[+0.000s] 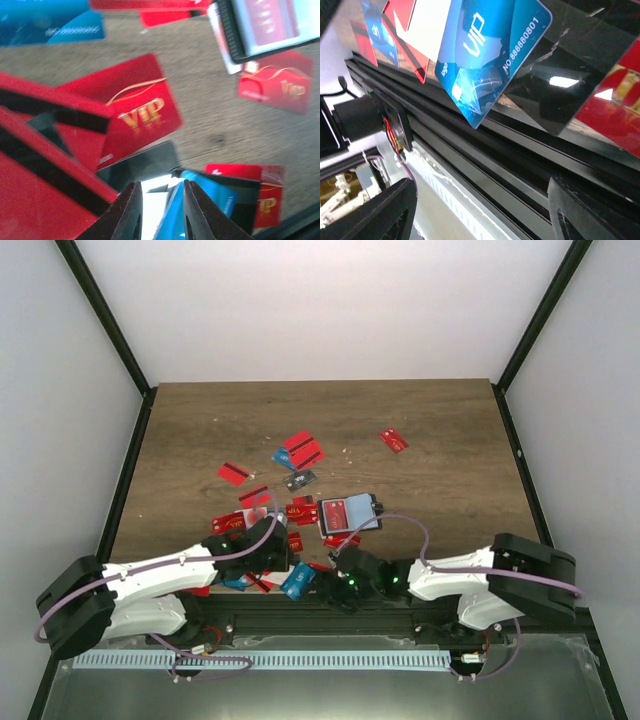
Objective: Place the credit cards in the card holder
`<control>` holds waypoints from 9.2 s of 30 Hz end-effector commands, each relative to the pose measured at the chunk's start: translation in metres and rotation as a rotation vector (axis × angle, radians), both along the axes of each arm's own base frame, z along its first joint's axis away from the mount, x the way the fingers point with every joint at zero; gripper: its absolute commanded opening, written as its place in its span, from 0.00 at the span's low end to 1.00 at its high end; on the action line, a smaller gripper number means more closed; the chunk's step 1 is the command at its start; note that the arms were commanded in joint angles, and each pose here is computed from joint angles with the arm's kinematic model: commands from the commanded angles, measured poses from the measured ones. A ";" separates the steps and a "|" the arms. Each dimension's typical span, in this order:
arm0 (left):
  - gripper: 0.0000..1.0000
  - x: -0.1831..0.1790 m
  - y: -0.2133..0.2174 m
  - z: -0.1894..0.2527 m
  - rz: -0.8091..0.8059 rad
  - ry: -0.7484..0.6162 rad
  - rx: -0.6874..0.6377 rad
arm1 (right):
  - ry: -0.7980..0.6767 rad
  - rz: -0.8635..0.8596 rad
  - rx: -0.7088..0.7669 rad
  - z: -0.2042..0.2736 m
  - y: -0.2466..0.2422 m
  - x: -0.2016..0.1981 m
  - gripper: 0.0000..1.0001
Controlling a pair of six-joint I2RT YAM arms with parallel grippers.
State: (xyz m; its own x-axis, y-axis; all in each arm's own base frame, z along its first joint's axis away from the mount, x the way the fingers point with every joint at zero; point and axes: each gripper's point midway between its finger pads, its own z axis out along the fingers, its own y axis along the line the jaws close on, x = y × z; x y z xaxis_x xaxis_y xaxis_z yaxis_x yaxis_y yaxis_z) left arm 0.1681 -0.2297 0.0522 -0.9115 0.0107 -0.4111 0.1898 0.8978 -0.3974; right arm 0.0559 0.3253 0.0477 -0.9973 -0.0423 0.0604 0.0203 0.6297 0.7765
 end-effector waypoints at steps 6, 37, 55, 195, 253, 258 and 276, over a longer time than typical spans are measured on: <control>0.25 -0.021 0.030 -0.035 0.047 0.098 0.093 | 0.021 -0.157 0.043 0.000 0.035 0.019 0.65; 0.24 -0.067 0.014 -0.046 -0.062 0.194 -0.035 | -0.026 -0.282 0.018 -0.021 0.045 0.045 0.18; 0.29 -0.031 0.014 0.020 0.010 -0.012 -0.062 | -0.130 -0.083 0.094 0.010 0.048 0.038 0.01; 0.04 0.123 -0.123 -0.032 0.033 0.207 -0.445 | -0.239 -0.263 -0.230 -0.033 -0.152 0.192 0.51; 0.04 0.105 -0.147 -0.054 -0.163 0.313 -0.324 | -0.298 -0.223 -0.245 -0.017 -0.141 0.230 0.51; 0.04 0.101 -0.153 -0.055 -0.168 0.329 -0.345 | -0.297 -0.219 -0.230 -0.018 -0.138 0.229 0.51; 0.26 0.098 -0.144 -0.040 -0.178 0.295 -0.306 | -0.343 -0.213 -0.263 -0.005 -0.144 0.231 0.51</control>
State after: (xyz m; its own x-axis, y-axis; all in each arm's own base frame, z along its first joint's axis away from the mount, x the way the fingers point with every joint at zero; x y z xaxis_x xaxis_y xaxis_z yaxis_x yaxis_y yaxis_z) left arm 0.2875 -0.3859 0.0290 -0.9812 0.0421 -0.1883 0.1729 0.6248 -0.7614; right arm 0.2795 0.1839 0.0328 -0.9574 0.1522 -0.2455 -0.0283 0.7965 0.6039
